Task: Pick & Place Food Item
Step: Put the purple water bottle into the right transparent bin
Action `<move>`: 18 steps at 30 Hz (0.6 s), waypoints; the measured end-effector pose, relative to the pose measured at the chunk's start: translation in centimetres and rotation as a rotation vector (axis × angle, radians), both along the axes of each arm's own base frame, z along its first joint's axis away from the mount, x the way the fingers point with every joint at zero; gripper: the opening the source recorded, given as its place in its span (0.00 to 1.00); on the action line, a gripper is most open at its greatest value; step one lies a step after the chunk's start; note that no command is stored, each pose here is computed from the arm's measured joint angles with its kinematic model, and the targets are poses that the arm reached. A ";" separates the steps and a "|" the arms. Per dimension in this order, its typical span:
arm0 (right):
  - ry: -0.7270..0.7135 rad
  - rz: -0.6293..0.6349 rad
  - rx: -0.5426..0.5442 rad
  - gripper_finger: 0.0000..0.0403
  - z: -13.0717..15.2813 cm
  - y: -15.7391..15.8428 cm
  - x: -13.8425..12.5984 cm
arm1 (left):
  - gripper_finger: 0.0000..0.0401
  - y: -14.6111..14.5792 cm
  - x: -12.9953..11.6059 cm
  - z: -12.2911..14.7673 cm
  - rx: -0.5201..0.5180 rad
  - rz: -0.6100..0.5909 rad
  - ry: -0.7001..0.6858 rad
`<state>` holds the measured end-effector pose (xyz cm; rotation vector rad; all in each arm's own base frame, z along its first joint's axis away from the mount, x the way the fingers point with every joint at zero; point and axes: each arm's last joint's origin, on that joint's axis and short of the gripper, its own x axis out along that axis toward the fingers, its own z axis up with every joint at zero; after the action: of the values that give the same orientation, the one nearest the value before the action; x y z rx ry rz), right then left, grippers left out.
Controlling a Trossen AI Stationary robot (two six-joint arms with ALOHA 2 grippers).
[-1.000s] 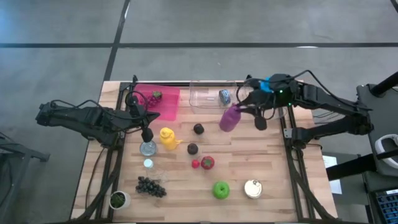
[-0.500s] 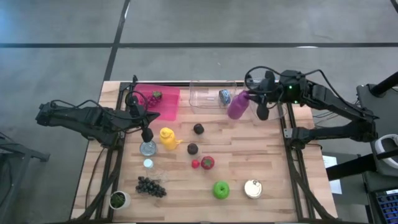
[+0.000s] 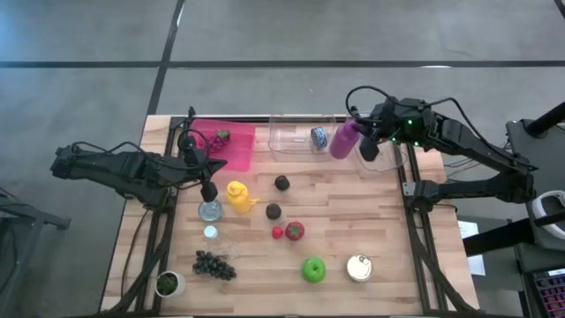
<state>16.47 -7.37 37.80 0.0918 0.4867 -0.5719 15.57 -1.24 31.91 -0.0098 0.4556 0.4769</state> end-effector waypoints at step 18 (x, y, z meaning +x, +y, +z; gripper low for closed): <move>0.040 -0.309 -0.059 0.17 -0.4 -1.1 -0.5 | 0.03 0.0 0.0 0.0 0.000 -0.001 0.000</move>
<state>15.97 -8.49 37.36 0.1005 0.4972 -0.8919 15.57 -1.25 31.91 -0.0096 0.4556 0.4764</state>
